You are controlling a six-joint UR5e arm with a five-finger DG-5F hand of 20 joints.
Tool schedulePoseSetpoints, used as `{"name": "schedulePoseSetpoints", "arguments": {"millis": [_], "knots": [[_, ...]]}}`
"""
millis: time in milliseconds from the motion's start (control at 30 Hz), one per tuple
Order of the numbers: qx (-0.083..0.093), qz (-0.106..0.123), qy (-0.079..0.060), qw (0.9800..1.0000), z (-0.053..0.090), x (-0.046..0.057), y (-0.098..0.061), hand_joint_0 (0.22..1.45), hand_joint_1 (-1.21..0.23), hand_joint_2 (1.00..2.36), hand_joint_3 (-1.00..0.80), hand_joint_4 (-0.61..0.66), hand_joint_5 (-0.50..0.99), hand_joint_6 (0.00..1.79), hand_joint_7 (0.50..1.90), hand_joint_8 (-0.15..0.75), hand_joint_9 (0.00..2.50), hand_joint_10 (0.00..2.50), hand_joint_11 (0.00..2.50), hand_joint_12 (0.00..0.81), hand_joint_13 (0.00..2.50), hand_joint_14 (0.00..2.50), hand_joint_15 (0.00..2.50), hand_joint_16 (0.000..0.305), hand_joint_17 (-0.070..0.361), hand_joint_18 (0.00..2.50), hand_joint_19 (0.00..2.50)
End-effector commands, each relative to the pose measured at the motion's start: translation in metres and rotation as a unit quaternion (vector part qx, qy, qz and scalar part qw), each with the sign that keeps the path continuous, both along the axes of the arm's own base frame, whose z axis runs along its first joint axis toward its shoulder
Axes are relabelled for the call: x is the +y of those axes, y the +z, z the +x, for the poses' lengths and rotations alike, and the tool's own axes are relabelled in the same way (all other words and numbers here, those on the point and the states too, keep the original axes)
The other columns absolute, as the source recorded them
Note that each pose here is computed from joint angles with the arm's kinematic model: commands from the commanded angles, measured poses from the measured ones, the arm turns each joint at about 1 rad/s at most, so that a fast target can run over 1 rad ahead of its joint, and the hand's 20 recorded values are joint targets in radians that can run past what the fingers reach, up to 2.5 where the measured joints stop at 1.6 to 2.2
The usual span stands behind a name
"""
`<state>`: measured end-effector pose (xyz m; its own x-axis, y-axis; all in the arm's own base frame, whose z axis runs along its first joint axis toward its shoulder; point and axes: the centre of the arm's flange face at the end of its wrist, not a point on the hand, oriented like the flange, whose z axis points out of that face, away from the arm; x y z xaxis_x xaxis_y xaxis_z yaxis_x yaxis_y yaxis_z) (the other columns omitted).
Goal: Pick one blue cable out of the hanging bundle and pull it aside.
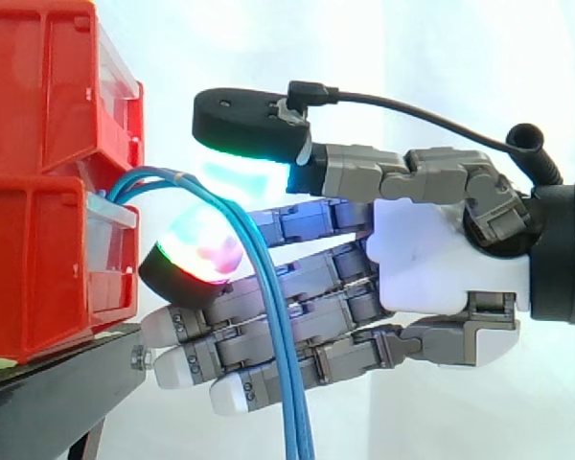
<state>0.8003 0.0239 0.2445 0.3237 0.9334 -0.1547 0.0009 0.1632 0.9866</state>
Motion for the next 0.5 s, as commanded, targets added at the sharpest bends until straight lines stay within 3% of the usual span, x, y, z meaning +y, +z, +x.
{"name": "schedulePoseSetpoints", "arguments": {"millis": [0,100,467], "knots": [[0.011,0.008,0.003,0.9999,-0.0025,-0.0034,-0.0026,0.66,-0.79,1.02,-0.1,-0.01,-0.15,0.94,1.22,0.294,0.65,0.01,0.24,0.338,0.57,0.01,0.25,0.048,0.107,0.59,0.28],[0.013,0.013,0.002,0.9998,-0.0033,-0.0048,-0.003,0.69,-0.81,1.02,-0.17,0.0,-0.16,0.94,1.29,0.292,0.65,0.01,0.24,0.337,0.58,0.01,0.25,0.048,0.107,0.61,0.28],[0.012,0.018,0.004,0.9998,-0.0032,-0.0045,-0.003,0.79,-0.87,1.0,-0.46,-0.08,-0.16,0.95,1.31,0.281,0.68,0.01,0.26,0.333,0.63,0.01,0.24,0.046,0.104,0.7,0.27]]}}
